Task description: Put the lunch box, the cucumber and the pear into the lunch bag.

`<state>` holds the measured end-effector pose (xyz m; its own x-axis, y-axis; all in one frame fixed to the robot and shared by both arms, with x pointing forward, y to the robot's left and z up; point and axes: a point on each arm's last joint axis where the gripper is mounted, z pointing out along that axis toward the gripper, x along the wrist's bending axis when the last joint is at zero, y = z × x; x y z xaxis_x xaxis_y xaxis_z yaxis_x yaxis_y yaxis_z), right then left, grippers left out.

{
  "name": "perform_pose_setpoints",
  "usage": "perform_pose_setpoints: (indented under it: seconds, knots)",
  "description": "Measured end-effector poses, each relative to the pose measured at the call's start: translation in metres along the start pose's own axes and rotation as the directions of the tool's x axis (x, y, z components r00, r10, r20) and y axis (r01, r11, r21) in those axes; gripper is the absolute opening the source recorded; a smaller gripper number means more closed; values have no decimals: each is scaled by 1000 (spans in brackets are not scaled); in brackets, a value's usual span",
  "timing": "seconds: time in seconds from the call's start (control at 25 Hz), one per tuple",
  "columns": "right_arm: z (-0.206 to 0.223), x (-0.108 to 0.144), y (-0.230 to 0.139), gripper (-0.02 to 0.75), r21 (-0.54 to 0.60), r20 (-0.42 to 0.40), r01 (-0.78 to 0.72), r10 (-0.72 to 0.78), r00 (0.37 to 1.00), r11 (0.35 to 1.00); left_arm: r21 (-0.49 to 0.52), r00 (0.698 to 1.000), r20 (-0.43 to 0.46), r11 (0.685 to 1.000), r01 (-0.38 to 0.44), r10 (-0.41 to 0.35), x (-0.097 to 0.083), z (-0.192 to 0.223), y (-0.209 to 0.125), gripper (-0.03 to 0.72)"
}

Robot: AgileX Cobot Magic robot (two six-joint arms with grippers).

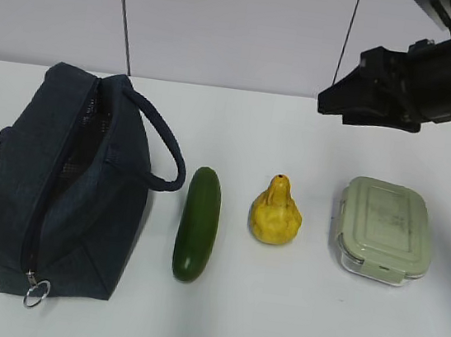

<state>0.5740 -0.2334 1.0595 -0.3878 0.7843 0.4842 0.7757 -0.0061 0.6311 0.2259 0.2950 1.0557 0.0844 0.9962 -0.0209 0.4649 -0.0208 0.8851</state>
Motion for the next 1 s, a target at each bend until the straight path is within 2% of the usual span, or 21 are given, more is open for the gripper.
perform_pose_setpoints:
  seconds: [0.24,0.4,0.6,0.72,1.0]
  knots:
    - [-30,-45,2,391,-55,102,-137,142,985,989,0,1000,0,1000,0,0,0,0,0,242]
    - [-52,-66,-2,403,-47,185,-140,146,972,989,0,1000,0,1000,0,0,0,0,0,242]
    - [-62,-80,-14,541,58,332,-149,122,935,987,0,1000,-1,1000,0,0,0,0,0,242]
    - [-62,-81,-17,580,76,336,-171,136,932,982,0,1000,-1,1000,0,0,0,0,0,242]
    - [-56,-82,-32,583,123,328,-237,186,926,964,0,1000,-1,1000,0,0,0,0,0,242]
